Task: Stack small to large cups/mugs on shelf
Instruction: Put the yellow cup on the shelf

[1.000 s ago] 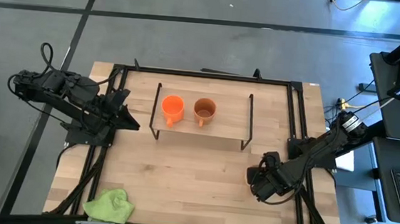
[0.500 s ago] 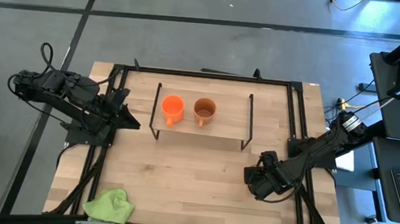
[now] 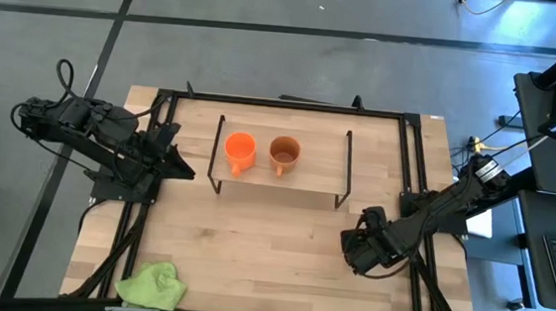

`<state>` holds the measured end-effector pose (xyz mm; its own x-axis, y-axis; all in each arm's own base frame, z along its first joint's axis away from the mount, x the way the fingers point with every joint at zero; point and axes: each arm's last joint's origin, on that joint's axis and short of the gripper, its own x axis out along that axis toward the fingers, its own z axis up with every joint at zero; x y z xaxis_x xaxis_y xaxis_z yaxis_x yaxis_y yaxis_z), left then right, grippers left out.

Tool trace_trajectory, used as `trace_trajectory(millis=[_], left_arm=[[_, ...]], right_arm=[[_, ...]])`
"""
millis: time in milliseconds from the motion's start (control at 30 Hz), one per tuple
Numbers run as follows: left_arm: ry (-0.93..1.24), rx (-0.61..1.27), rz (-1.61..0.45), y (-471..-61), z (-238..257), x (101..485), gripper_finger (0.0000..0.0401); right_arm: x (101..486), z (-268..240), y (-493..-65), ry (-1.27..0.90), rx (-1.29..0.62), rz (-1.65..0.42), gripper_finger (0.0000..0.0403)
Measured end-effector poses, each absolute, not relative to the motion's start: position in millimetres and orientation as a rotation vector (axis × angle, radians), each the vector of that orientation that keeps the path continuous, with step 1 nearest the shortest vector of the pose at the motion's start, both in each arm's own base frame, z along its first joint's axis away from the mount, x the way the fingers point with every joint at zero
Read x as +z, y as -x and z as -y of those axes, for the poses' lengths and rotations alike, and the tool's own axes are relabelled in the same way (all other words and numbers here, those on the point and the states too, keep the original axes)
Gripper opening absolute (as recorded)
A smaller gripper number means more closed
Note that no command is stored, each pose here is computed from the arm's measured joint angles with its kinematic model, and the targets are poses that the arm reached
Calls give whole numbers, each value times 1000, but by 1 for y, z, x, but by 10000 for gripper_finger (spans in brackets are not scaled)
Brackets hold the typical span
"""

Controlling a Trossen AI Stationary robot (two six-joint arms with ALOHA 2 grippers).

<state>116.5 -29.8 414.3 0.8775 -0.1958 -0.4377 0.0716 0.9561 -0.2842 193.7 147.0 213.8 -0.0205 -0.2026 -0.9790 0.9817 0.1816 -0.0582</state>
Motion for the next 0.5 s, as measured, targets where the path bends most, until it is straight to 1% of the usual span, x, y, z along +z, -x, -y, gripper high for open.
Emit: trace_trajectory(millis=[300, 400, 500], left_arm=[[264, -141, -481, -117, 30, 414, 34], [264, -142, -482, -117, 30, 414, 34], [264, -141, -481, -117, 30, 414, 34]], right_arm=[[212, -146, -193, -879, -1175, -1186, 163], [212, -146, -193, -880, -1174, -1186, 143], [212, -147, -194, -889, -1166, -1184, 111]])
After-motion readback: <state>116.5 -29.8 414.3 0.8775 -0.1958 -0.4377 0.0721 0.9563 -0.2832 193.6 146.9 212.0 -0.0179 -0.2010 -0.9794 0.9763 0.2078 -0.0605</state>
